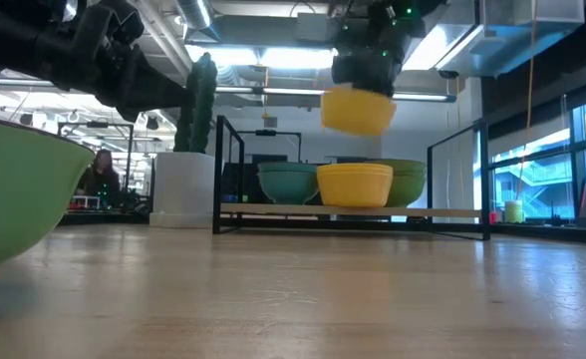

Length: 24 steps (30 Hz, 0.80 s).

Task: Pick & Place Mini bowls
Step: Stack the yellow bowl on top of the yellow bowl on the shelf

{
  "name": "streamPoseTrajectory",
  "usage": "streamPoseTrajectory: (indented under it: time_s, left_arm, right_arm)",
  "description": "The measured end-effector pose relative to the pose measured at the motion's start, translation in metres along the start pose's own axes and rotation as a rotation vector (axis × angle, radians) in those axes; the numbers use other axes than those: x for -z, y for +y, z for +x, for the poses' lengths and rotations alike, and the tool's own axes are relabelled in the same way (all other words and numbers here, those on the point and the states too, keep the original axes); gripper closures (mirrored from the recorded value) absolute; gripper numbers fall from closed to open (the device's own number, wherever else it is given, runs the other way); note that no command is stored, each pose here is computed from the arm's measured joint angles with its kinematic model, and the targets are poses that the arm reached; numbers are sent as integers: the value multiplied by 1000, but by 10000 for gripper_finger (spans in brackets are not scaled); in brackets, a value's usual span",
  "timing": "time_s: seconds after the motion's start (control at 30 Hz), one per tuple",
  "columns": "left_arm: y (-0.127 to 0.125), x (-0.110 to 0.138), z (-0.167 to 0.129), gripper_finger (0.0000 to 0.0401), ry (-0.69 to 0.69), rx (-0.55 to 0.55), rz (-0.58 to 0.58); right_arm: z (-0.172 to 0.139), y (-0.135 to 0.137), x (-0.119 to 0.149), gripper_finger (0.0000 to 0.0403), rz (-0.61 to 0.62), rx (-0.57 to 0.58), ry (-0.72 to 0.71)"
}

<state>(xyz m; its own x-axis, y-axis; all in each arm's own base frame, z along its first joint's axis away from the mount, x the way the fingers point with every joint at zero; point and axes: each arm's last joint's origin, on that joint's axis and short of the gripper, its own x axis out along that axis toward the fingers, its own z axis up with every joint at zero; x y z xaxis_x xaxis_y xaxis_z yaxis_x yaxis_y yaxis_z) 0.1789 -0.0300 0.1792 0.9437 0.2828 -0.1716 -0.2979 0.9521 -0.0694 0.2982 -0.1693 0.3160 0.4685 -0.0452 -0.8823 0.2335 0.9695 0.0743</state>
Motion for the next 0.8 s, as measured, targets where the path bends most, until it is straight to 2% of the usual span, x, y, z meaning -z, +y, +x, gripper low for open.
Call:
streamPoseTrajectory:
  time_s: [0.1, 0.27, 0.6, 0.8]
  left_arm:
    - [0, 0, 0, 397, 0, 0, 2]
    - [0, 0, 0, 397, 0, 0, 3]
    - [0, 0, 0, 397, 2, -1, 38]
    - [0, 0, 0, 397, 2, -1, 37]
  right_arm:
    - [10, -2, 1, 395, 13, 47, 8]
    - [15, -5, 0, 395, 17, 50, 5]
    - [43, -11, 1, 395, 47, 36, 93]
    - [53, -14, 2, 395, 49, 64, 128]
